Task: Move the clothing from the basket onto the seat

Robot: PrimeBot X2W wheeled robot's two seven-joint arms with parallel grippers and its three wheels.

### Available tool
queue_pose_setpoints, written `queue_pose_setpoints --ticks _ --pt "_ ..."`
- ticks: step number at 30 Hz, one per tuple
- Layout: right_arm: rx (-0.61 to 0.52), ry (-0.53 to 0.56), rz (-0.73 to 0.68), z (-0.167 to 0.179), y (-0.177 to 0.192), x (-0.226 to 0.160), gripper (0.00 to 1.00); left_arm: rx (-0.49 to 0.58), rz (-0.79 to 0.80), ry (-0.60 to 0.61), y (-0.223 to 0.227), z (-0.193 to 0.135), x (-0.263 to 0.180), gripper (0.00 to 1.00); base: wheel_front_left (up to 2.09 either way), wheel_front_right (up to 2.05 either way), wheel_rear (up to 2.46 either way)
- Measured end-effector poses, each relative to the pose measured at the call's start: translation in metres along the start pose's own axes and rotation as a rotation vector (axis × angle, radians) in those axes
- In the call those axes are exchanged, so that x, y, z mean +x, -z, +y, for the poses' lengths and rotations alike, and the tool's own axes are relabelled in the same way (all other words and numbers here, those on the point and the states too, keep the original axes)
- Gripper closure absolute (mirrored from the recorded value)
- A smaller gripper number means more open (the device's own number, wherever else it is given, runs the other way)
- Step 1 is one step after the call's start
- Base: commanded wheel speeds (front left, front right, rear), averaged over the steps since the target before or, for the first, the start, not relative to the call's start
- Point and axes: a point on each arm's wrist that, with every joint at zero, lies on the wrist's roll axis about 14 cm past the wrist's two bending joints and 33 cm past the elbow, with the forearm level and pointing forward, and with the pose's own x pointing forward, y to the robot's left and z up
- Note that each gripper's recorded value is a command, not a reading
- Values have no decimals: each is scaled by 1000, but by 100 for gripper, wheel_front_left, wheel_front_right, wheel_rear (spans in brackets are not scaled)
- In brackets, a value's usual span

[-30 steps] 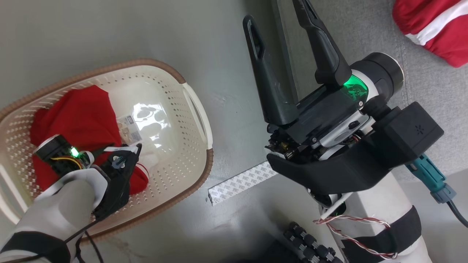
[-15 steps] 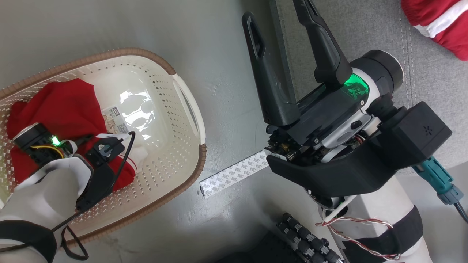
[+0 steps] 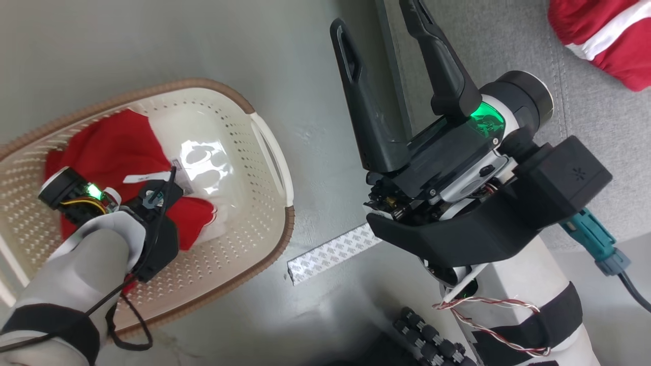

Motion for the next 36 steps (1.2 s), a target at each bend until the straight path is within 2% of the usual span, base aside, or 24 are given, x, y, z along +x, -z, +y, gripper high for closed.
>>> queue_pose_setpoints --ticks 13,16,23,27,36 --pt "-36 -3 -36 15 -33 -9 0 -130 -168 -139 -51 17 -51 100 0 0 0" --pt "-43 -6 -51 22 -47 -14 0 -164 -274 -218 -80 30 -80 100 0 0 0" --pt "-53 3 -55 30 -62 -29 0 -219 -385 -302 -106 31 -127 100 0 0 0" --pt "-61 11 -47 36 -72 -48 0 -246 -488 -385 -133 33 -173 100 0 0 0" --pt "-71 3 -68 53 -95 -75 0 -204 -714 -534 -189 34 -267 100 0 0 0"
